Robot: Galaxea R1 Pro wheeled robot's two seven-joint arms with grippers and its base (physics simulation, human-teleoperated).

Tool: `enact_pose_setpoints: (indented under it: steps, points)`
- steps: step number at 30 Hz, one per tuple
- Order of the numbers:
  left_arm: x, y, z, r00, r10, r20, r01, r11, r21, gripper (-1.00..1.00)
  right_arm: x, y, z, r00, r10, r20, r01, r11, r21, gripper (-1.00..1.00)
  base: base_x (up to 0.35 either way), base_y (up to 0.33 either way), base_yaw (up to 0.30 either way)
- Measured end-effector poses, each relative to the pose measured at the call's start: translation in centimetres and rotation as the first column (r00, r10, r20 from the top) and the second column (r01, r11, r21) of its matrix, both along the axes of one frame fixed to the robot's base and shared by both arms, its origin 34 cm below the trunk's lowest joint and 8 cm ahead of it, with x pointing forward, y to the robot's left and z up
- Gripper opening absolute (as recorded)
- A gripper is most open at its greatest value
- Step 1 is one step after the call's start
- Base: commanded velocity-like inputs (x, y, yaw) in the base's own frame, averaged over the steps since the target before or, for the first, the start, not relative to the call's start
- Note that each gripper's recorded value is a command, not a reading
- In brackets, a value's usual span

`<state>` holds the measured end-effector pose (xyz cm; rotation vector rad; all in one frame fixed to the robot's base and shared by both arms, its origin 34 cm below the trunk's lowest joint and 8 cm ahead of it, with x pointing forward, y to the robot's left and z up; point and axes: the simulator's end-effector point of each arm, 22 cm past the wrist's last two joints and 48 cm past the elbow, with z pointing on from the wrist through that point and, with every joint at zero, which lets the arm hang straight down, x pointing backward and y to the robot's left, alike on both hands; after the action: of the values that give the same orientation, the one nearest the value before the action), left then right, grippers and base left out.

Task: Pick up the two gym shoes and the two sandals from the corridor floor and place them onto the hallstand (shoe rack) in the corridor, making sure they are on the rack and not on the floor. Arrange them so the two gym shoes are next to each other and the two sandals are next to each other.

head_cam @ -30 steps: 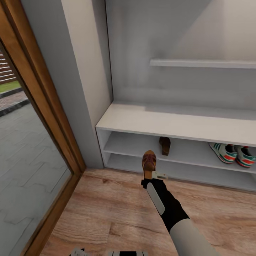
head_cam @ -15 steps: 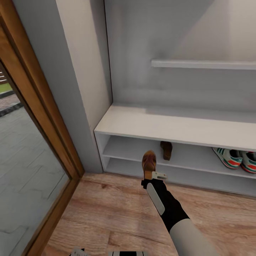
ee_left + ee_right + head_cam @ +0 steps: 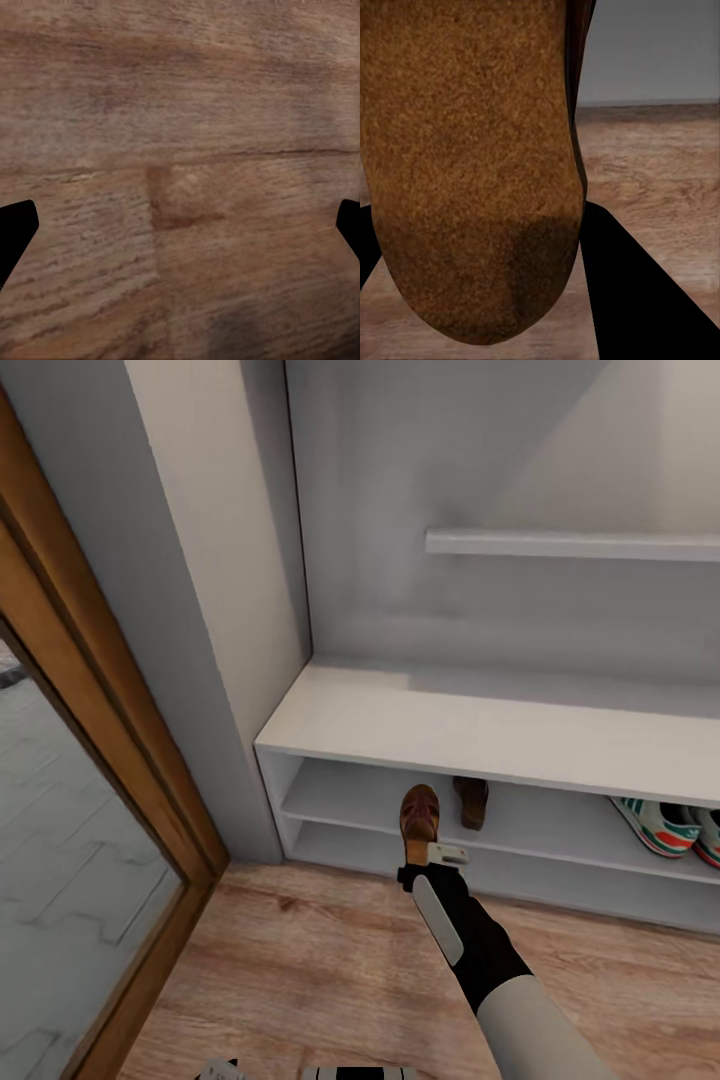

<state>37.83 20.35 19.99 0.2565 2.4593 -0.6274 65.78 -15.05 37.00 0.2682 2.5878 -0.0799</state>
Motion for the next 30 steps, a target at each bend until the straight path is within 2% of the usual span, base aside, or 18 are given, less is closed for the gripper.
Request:
enact_pose_setpoints:
  steps: [22, 30]
  points:
    - [-0.01, 0.00, 0.00, 1.000, 0.000, -0.001, 0.000, 1.000, 0.000, 1.00, -0.02, -0.03, -0.01, 1.000, 0.000, -0.001, 0.000, 1.000, -0.003, -1.00, 0.147, -0.090, 0.000]
    - [-0.05, -0.03, -0.01, 1.000, -0.002, -0.001, 0.002, 1.000, -0.001, 1.00, -0.02, -0.04, -0.03, 1.000, 0.000, -0.001, 0.000, 1.000, -0.003, -1.00, 0.032, -0.019, 0.000]
